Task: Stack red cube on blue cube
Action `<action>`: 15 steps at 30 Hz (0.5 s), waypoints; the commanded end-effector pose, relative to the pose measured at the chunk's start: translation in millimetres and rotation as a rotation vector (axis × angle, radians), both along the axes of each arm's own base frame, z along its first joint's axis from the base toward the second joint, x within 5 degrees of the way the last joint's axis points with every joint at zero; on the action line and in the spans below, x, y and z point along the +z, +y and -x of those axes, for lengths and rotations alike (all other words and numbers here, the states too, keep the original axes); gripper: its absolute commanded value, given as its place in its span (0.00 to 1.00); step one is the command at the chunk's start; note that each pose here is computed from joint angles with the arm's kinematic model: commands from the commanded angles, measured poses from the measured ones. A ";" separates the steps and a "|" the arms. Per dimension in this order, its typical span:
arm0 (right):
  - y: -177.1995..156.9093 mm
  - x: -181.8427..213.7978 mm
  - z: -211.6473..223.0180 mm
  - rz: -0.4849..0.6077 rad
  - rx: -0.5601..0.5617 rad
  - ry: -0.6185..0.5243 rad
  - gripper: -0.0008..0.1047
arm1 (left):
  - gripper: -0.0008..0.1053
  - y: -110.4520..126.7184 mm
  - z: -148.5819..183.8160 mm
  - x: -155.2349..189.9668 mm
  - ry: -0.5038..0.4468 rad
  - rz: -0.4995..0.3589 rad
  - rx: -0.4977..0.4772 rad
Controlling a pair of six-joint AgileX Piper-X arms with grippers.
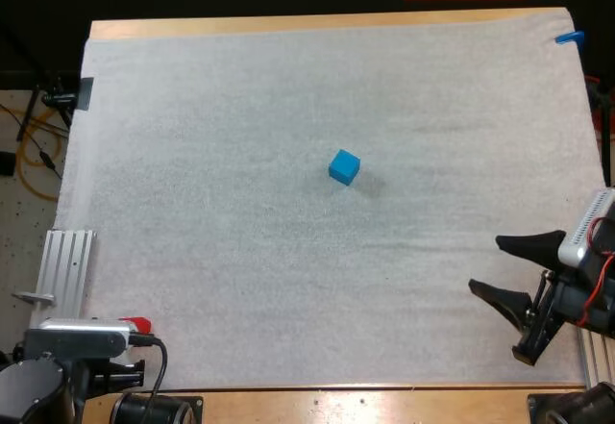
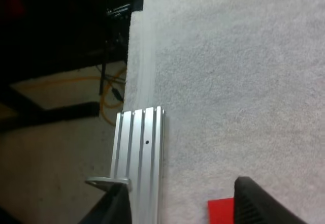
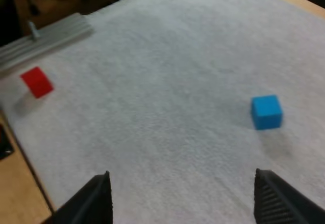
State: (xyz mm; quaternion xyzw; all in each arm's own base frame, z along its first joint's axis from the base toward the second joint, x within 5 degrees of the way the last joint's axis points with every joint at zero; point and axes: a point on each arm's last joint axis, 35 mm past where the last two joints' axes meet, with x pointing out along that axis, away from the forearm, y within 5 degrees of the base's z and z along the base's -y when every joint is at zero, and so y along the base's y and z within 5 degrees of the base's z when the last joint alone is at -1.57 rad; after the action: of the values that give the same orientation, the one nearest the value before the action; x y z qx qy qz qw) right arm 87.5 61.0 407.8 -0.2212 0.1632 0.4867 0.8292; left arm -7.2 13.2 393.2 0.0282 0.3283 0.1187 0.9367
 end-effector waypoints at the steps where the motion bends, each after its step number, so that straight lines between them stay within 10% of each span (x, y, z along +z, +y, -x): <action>1: 0.7 3.2 2.4 -0.023 0.052 -0.006 0.56 | 0.43 1.1 1.5 0.3 0.000 0.014 0.045; 15: 36.6 -10.1 -12.6 0.029 0.259 0.077 0.56 | 0.43 -0.1 -7.5 -2.4 0.024 0.085 0.116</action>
State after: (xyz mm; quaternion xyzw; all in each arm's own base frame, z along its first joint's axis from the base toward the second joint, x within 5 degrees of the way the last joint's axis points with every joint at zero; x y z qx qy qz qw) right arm 99.4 95.2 395.2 -0.2275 0.1849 0.5877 0.7541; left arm -2.2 12.6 393.0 -0.0310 0.3307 0.1431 0.9323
